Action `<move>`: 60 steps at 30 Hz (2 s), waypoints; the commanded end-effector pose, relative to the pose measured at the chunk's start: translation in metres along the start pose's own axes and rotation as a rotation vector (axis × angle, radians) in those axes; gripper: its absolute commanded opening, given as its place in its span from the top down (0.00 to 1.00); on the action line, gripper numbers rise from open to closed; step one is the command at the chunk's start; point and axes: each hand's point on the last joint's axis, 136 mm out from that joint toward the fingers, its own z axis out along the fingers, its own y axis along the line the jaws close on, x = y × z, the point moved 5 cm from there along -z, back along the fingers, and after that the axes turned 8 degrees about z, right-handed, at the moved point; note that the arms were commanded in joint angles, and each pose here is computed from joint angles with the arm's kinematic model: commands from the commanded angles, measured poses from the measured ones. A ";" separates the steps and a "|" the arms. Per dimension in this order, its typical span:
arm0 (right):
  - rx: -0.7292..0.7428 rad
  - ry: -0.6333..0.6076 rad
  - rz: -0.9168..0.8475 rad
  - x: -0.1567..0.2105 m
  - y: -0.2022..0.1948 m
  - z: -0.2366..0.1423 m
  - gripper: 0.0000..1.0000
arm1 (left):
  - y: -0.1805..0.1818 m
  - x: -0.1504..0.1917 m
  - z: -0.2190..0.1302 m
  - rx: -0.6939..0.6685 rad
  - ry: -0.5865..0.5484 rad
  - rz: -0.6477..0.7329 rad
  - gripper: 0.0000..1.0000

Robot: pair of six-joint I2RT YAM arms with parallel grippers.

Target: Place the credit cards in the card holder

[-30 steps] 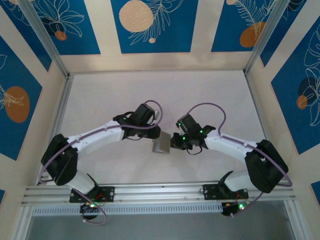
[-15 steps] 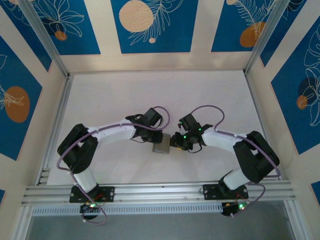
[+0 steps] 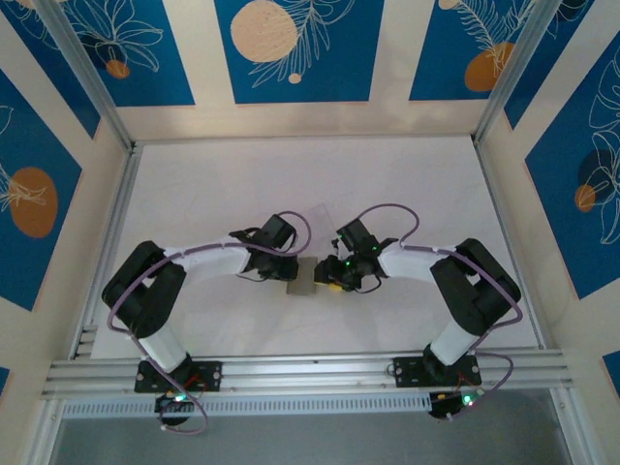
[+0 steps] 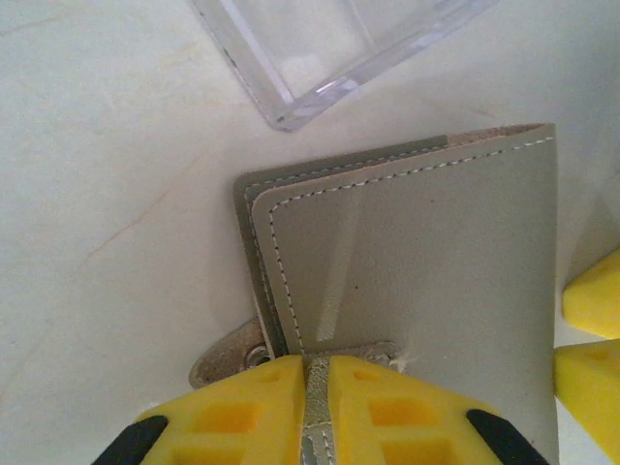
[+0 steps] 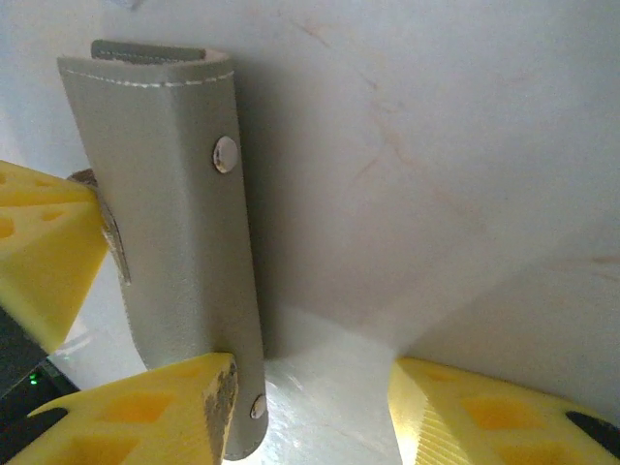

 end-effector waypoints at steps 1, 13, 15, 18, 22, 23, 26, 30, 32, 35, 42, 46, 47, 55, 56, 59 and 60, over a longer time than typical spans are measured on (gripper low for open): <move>-0.123 0.024 -0.053 -0.003 0.025 0.022 0.50 | 0.017 0.031 0.015 -0.057 0.103 -0.019 0.85; -0.220 0.058 -0.043 -0.004 0.037 0.025 0.48 | 0.028 0.045 0.026 -0.068 0.132 -0.034 0.85; -0.216 0.046 -0.031 -0.004 0.033 0.020 0.47 | 0.029 0.046 0.028 -0.065 0.135 -0.039 0.86; -0.229 0.040 -0.027 0.000 0.029 0.014 0.44 | 0.031 0.047 0.029 -0.064 0.139 -0.043 0.86; -0.270 0.063 -0.033 0.003 0.033 0.012 0.42 | 0.032 0.049 0.030 -0.059 0.145 -0.044 0.86; -0.277 0.060 -0.032 0.002 0.035 0.011 0.42 | 0.033 0.049 0.031 -0.058 0.144 -0.048 0.86; -0.283 0.044 -0.026 0.002 0.034 0.006 0.41 | 0.033 0.050 0.032 -0.055 0.146 -0.055 0.86; -0.273 0.048 -0.040 0.005 0.034 0.003 0.38 | 0.032 0.050 0.032 -0.048 0.145 -0.058 0.86; -0.257 0.058 -0.046 0.002 0.037 0.009 0.38 | 0.031 0.050 0.033 -0.043 0.145 -0.056 0.86; -0.235 0.084 -0.042 -0.001 0.040 0.024 0.40 | 0.031 0.050 0.033 -0.040 0.142 -0.059 0.86; -0.260 0.068 -0.042 -0.006 0.045 0.032 0.83 | 0.031 0.050 0.030 -0.035 0.141 -0.058 0.86; -0.187 -0.036 -0.048 0.000 0.036 -0.002 1.00 | 0.031 0.040 0.013 -0.025 0.096 -0.064 0.82; -0.149 -0.062 -0.040 0.002 0.029 -0.013 1.00 | 0.032 0.037 0.007 -0.022 0.077 -0.070 0.78; 0.496 -0.309 0.031 0.030 -0.044 -0.130 1.00 | 0.037 0.026 -0.028 -0.034 -0.013 -0.071 0.67; 0.539 -0.312 0.024 0.033 -0.046 -0.136 1.00 | 0.037 0.026 -0.029 -0.032 -0.015 -0.072 0.67; 0.730 -0.350 0.021 0.040 -0.052 -0.159 1.00 | 0.036 0.025 -0.029 -0.025 -0.015 -0.074 0.67; 0.788 -0.367 0.024 0.040 -0.054 -0.166 1.00 | 0.036 0.025 -0.029 -0.020 -0.014 -0.076 0.67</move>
